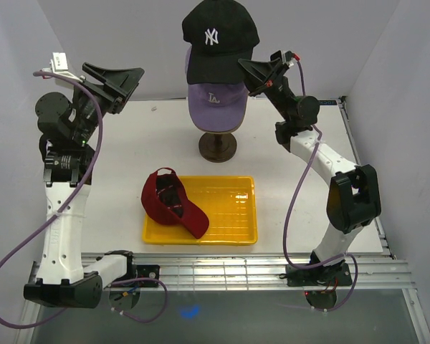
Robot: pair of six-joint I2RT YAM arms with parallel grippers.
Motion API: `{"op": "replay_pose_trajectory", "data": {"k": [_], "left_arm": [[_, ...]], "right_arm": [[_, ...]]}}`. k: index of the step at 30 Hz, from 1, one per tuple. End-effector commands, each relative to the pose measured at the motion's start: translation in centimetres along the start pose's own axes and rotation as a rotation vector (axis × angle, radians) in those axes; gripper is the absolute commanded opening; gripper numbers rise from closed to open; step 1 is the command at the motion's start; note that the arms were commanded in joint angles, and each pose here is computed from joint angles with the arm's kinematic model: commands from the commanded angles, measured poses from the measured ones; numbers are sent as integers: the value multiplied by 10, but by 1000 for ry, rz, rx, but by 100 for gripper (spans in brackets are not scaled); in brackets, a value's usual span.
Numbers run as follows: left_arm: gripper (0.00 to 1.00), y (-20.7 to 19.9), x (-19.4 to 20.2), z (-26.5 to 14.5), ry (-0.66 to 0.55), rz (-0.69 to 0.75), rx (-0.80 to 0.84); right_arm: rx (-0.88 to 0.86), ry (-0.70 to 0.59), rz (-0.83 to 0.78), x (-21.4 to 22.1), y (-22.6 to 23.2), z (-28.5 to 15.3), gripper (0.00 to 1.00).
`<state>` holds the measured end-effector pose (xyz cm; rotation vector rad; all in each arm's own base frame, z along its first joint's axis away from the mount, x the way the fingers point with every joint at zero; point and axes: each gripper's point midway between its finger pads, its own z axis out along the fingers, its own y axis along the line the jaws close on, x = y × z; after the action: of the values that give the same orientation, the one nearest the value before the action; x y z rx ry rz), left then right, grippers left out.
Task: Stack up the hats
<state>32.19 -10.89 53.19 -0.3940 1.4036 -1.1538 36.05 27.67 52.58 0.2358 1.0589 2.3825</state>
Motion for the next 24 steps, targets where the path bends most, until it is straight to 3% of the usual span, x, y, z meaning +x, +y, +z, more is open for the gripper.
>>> {"op": "replay_pose_trajectory", "data": {"k": [1, 14, 24], "left_arm": [[73, -2, 12, 10, 76, 0, 66], [75, 4, 74, 58, 357, -99, 193], [75, 4, 87, 76, 389, -126, 243]], "right_arm": [[-115, 77, 165, 15, 38, -6, 8], [-107, 88, 191, 13, 25, -14, 8], [-115, 104, 195, 14, 27, -12, 8]]}}
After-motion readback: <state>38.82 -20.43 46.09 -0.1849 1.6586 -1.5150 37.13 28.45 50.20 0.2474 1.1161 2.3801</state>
